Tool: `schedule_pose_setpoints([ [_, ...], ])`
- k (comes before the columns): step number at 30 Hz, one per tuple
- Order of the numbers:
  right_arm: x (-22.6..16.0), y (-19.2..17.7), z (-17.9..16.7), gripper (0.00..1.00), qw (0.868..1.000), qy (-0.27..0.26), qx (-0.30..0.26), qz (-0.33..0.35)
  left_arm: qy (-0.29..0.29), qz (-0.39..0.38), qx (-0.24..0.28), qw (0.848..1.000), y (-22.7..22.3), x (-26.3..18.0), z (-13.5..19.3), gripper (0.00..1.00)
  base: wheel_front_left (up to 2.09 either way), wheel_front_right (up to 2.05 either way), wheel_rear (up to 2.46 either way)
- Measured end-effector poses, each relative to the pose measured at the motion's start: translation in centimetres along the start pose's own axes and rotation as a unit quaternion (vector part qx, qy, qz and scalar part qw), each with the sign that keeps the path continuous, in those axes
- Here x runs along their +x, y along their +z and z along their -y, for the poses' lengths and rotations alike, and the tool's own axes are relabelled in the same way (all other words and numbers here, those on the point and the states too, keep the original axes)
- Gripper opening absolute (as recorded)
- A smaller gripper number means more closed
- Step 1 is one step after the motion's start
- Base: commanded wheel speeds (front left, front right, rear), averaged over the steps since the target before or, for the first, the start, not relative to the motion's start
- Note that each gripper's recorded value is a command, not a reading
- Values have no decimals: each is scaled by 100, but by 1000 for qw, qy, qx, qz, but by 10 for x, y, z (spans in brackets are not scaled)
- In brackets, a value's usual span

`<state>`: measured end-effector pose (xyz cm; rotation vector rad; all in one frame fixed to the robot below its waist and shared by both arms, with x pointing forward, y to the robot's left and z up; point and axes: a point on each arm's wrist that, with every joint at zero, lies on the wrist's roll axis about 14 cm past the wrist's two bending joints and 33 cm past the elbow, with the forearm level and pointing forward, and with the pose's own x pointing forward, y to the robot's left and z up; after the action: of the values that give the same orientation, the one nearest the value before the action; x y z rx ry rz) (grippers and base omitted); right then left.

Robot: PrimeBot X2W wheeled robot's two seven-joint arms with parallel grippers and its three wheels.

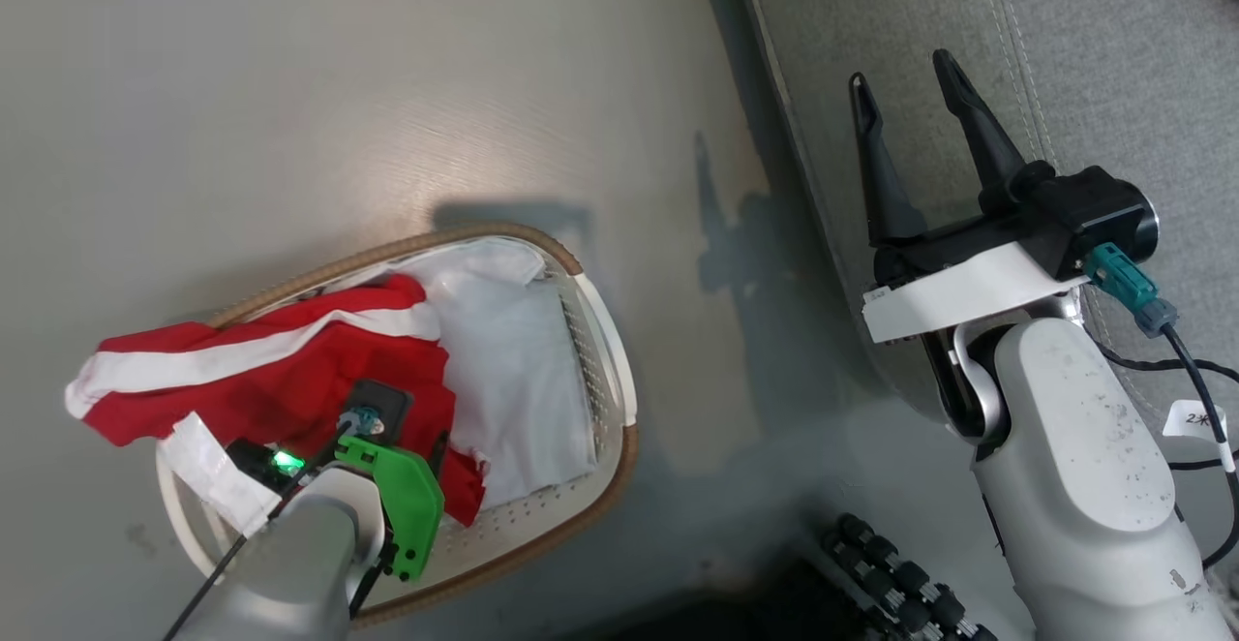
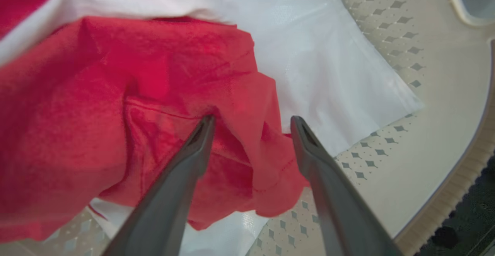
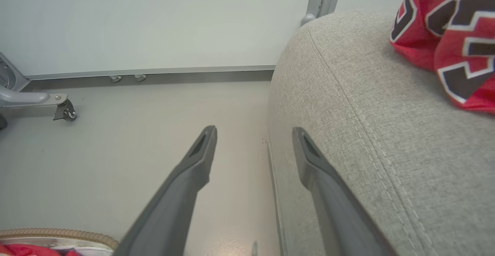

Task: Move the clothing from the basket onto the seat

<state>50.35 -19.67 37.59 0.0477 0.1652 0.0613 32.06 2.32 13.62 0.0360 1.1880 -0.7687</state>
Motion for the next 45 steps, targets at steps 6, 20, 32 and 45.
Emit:
schedule_pose_setpoints([
  [6, -1, -17, 13, 100, 1000, -14, -13, -19, 5, -30, 21, 999, -11, 20, -8, 100, 0, 0, 0],
  [20, 5, -49, 24, 100, 998, -28, -12, -46, 1, -60, 39, 997, -31, 44, -17, 100, 0, 0, 0],
  [32, 7, -30, 24, 100, 999, -28, -6, -26, -3, -19, 35, 999, -10, 36, -21, 0, 0, 0, 0],
  [45, -8, 25, -9, 100, 1000, 9, 7, 22, 11, 85, 20, 996, 45, -18, 0, 0, 0, 0, 0],
])
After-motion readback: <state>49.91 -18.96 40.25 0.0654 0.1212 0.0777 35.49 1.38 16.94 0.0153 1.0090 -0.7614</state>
